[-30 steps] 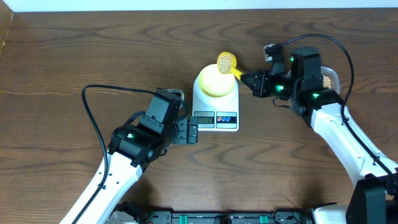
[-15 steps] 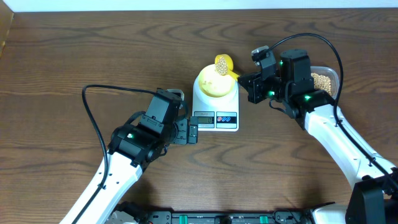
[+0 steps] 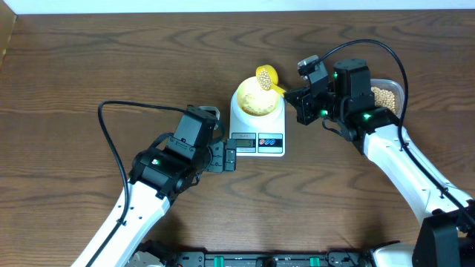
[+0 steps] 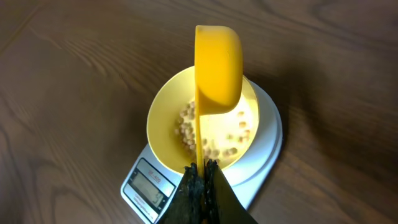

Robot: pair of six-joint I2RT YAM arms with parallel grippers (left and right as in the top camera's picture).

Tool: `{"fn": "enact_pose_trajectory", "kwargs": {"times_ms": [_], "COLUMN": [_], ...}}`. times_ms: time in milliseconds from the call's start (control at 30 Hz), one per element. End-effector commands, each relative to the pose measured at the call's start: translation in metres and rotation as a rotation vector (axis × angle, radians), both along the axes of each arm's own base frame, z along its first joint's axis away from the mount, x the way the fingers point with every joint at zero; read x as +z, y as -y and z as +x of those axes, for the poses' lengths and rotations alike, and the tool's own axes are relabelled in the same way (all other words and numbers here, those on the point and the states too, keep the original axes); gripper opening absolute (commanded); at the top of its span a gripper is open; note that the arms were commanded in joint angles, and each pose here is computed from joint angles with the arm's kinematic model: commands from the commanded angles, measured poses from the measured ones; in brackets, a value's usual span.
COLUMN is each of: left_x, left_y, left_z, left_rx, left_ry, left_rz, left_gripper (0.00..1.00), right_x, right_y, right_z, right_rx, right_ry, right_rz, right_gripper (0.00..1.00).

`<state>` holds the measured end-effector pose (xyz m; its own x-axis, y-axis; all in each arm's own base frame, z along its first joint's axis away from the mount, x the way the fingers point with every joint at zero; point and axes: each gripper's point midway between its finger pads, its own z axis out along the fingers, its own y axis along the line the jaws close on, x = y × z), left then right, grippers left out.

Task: Scoop item into bowl and weigh 50g on scale
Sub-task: 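Tip the scoop with the right gripper to pour soybeans into bowl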

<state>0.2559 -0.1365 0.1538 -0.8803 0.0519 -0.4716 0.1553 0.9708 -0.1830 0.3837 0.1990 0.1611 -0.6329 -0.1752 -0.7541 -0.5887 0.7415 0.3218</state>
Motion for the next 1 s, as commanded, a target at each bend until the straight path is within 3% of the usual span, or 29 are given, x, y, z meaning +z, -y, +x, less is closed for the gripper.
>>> {"fn": "enact_pose_trajectory", "kwargs": {"times_ms": [0,967], "left_x": [0.0004,0.0004], "left_y": [-0.0032,-0.0032], "left_z": [0.0017,0.0017], "left_rx": [0.003,0.003], "left_ry": [0.008,0.008], "left_rz": [0.014,0.014], "left_gripper": [0.98,0.98], "right_x": [-0.0034,-0.0039], "right_y": [-0.0035,-0.0036], "right_z": [-0.0021,-0.0026], "right_rx": [0.053,0.273], "right_ry": [0.039,0.284], "right_rz": [-0.041,-0.231], "right_gripper": [0.01,0.01]}}
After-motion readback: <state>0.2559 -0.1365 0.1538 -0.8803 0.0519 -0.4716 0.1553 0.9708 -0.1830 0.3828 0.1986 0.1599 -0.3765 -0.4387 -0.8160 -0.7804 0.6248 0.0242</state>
